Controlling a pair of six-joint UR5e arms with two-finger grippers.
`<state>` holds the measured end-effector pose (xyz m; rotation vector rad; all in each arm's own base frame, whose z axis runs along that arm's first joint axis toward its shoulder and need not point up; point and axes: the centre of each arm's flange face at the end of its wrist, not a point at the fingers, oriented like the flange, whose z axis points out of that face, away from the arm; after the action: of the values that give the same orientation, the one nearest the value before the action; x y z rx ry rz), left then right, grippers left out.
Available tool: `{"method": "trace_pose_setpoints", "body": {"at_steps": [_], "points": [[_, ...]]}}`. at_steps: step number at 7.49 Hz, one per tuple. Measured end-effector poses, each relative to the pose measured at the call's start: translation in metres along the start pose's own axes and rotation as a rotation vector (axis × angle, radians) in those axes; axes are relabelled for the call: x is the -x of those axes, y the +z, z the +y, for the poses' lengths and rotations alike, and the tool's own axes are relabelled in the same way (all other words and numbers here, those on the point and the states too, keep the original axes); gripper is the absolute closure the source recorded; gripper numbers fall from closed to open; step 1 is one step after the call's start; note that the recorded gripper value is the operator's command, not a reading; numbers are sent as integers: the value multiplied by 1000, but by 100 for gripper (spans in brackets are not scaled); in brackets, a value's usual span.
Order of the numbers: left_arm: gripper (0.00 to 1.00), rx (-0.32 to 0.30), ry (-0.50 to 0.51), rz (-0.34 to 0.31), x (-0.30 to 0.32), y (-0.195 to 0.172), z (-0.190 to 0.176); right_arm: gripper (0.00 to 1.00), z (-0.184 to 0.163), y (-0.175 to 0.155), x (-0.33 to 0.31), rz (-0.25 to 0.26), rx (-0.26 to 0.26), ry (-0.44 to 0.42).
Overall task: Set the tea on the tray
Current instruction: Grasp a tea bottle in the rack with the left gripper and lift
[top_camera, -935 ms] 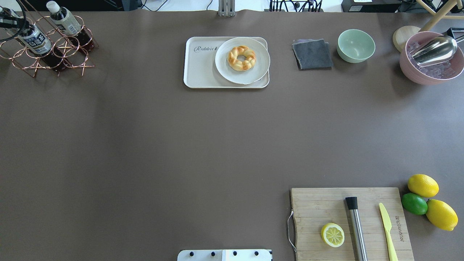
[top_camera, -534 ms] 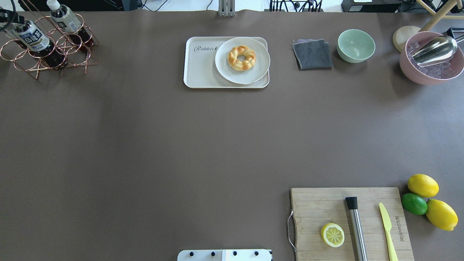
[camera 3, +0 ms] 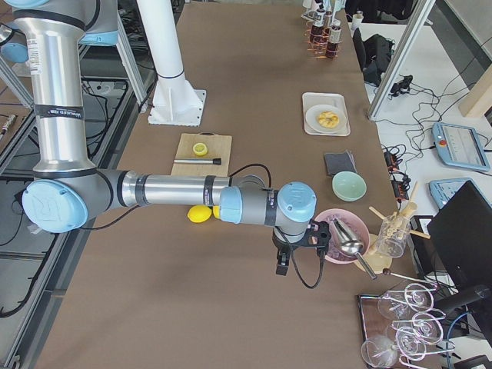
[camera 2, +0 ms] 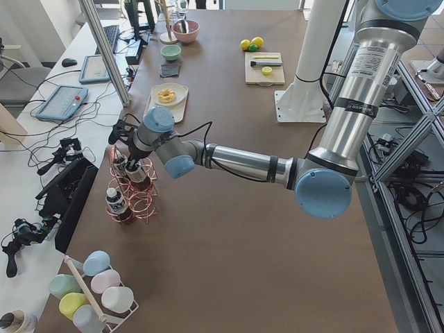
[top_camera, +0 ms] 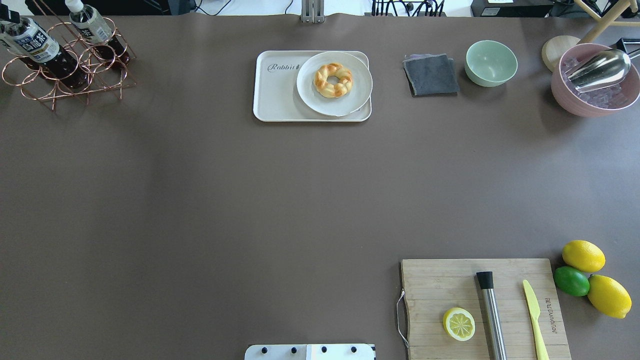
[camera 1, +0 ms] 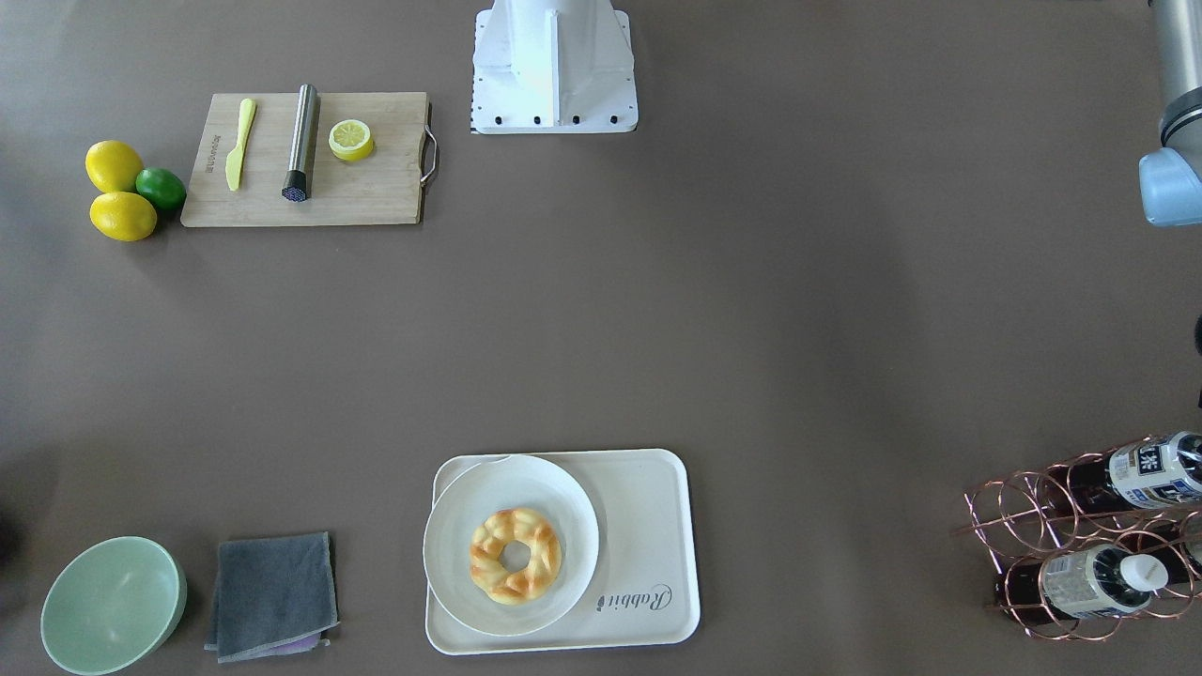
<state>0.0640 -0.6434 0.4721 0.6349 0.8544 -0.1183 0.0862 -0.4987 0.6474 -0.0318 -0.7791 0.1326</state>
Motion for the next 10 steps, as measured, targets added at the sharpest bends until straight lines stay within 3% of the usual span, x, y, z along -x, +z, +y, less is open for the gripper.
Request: {"method": "trace_pose_setpoints", "body": {"at_steps": [7, 10], "points": [[100, 8, -35, -22, -11, -42, -30, 0, 16, 6, -14, -15, 12, 26], [100, 33, -48, -30, -26, -80, -65, 0, 16, 7, -15, -15, 14, 30]]}}
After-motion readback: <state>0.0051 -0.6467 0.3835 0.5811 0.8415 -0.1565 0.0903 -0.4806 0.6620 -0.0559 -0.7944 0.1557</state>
